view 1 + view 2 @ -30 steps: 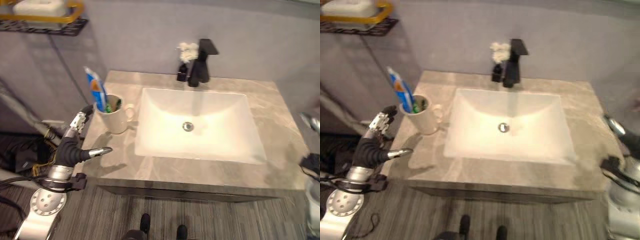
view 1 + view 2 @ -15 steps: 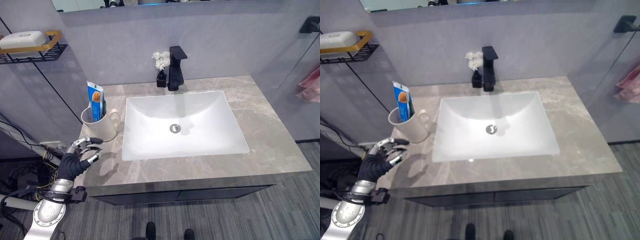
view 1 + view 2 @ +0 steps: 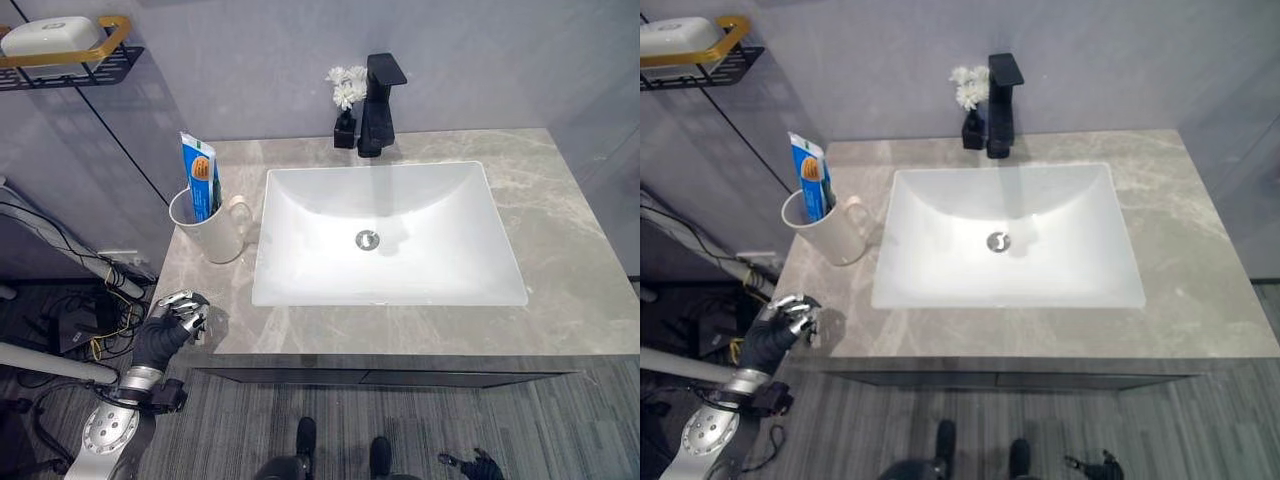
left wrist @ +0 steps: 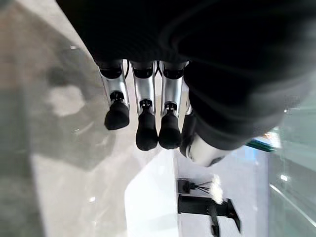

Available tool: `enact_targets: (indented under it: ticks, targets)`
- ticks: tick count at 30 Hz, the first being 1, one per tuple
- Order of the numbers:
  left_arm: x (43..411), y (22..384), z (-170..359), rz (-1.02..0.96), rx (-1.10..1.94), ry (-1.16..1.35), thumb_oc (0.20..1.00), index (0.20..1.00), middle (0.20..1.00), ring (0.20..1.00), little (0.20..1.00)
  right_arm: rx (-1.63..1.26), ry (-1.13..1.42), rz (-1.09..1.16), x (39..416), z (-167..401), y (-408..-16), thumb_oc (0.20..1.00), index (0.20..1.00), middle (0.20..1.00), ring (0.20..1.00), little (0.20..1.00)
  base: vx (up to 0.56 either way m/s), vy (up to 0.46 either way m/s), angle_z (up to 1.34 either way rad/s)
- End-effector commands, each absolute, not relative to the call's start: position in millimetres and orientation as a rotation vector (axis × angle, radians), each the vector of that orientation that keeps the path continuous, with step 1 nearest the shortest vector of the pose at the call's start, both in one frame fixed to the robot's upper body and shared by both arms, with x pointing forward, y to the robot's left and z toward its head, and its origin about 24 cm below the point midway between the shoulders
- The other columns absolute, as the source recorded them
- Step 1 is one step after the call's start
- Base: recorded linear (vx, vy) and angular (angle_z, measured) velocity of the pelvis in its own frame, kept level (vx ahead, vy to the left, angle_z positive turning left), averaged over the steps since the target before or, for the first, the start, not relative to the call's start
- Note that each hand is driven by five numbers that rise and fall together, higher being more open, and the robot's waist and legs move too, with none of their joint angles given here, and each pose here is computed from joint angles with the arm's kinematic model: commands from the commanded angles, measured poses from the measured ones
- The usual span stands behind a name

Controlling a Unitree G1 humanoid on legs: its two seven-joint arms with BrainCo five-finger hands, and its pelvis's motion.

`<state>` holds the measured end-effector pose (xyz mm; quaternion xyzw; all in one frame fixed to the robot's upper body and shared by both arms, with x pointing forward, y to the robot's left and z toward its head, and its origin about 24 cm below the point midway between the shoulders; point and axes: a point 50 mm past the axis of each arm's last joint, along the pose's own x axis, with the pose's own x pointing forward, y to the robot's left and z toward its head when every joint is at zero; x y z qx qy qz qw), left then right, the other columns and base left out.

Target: Put brush and paste in cup on sink, flatten towel.

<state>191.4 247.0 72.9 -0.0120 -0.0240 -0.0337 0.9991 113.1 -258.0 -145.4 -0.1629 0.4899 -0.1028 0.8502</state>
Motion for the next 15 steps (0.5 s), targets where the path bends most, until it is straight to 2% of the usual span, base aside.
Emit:
enact_targets:
  ticks: [1,15]
  targets:
    - [206.0,250.3,103.0,-0.087,0.001,-0.183,0.200,0.200,0.200,0.200,0.200,-0.413,0.995,-0.135,128.1,-141.4,-254.1,1.000,1.000,1.000,1.000,1.000,0.00,0.000,0.00]
    - [233.4,253.5,120.6,-0.009,0.062,-0.289,0.200,0.200,0.200,0.200,0.200,-0.416,1.003,-0.135,127.8,-141.5,-255.5,1.000,1.000,1.000,1.000,1.000,0.00,-0.001,-0.01]
